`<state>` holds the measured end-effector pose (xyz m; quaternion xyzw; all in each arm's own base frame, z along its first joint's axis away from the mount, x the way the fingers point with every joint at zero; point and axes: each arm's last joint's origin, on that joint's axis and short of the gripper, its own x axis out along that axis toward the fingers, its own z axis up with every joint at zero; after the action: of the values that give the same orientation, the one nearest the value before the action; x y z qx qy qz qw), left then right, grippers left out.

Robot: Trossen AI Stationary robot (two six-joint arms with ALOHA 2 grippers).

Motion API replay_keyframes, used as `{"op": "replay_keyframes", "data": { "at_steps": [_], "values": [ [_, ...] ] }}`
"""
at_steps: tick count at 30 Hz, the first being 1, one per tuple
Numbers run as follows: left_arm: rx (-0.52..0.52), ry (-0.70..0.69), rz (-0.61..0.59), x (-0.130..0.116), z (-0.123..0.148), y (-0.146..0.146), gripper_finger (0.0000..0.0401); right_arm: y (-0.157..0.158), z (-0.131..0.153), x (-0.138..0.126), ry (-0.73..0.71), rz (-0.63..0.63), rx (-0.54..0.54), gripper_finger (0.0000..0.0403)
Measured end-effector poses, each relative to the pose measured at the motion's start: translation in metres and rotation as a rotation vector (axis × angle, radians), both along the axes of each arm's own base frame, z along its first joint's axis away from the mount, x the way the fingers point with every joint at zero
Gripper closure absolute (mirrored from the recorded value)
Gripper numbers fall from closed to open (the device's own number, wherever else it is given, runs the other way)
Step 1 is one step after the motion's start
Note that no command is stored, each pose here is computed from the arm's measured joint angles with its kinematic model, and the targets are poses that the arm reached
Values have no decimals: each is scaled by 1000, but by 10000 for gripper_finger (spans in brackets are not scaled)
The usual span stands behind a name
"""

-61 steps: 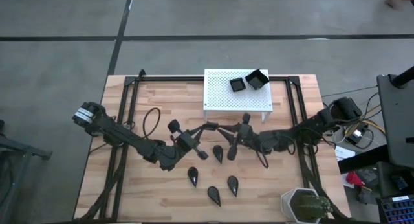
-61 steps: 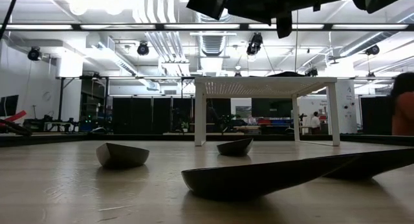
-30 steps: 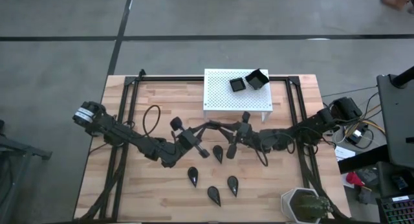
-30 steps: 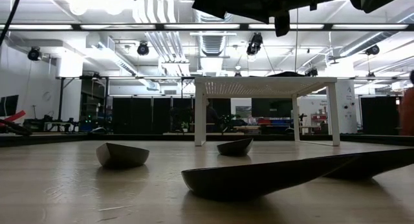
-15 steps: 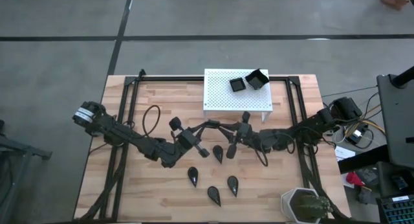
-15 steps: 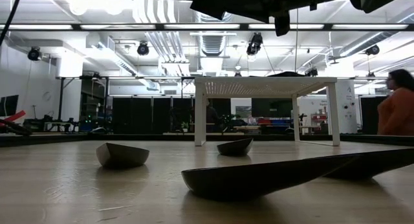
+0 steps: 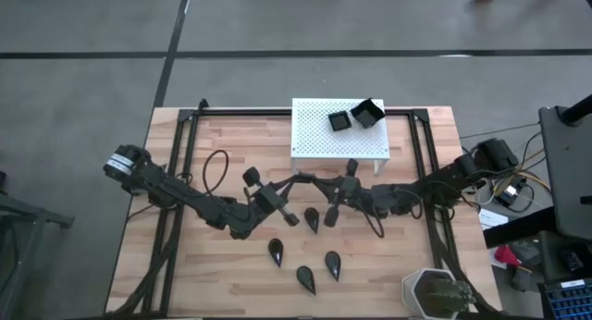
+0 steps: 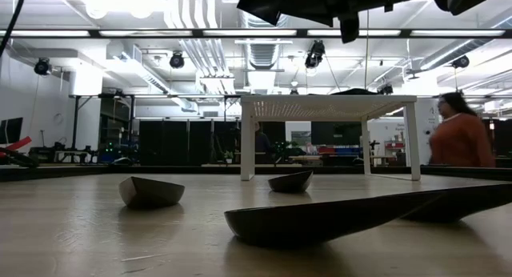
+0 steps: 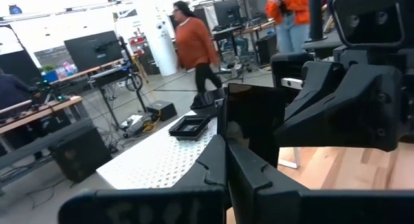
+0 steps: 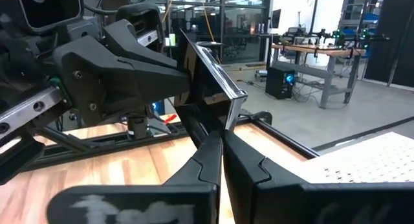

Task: Pick & Place Mini shaped plates
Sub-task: Stack the square plate on top of the square plate on the shelf

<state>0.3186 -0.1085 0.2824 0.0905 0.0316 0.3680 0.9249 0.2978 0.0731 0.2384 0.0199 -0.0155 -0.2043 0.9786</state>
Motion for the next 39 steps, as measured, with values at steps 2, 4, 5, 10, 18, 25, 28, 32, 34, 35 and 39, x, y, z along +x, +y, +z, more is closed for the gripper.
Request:
{"op": "replay_keyframes", "data": {
  "at_steps": [2,4,5,10,18,25,28,32,34,35,39],
  "values": [
    [-2,-3,-8,0,0,0,393,0,2,-1,1,0,0,394],
    [-2,-3,-16,0,0,0,382,-2,3,-2,3,-3,2,395],
    [-2,-3,-25,0,0,-1,375,-2,3,-2,8,-3,1,395],
    [1,0,-64,1,0,-1,332,-5,7,-6,20,-22,8,395],
    [1,-1,-109,2,0,-3,261,-8,14,-11,25,-28,5,395],
    [32,24,-125,2,0,-5,213,-20,28,-25,64,-59,39,395],
    [35,26,-133,1,0,-5,200,-28,39,-33,127,-86,62,395],
    [29,20,-156,2,0,-6,195,-39,56,-42,220,-132,102,395],
    [17,13,-176,2,0,-6,195,-44,65,-44,257,-156,120,395],
    [14,15,-184,2,-1,-6,195,-46,70,-45,279,-162,128,395],
    [8,41,-202,2,-5,-7,195,-58,90,-48,375,-178,151,395]
  ]
}}
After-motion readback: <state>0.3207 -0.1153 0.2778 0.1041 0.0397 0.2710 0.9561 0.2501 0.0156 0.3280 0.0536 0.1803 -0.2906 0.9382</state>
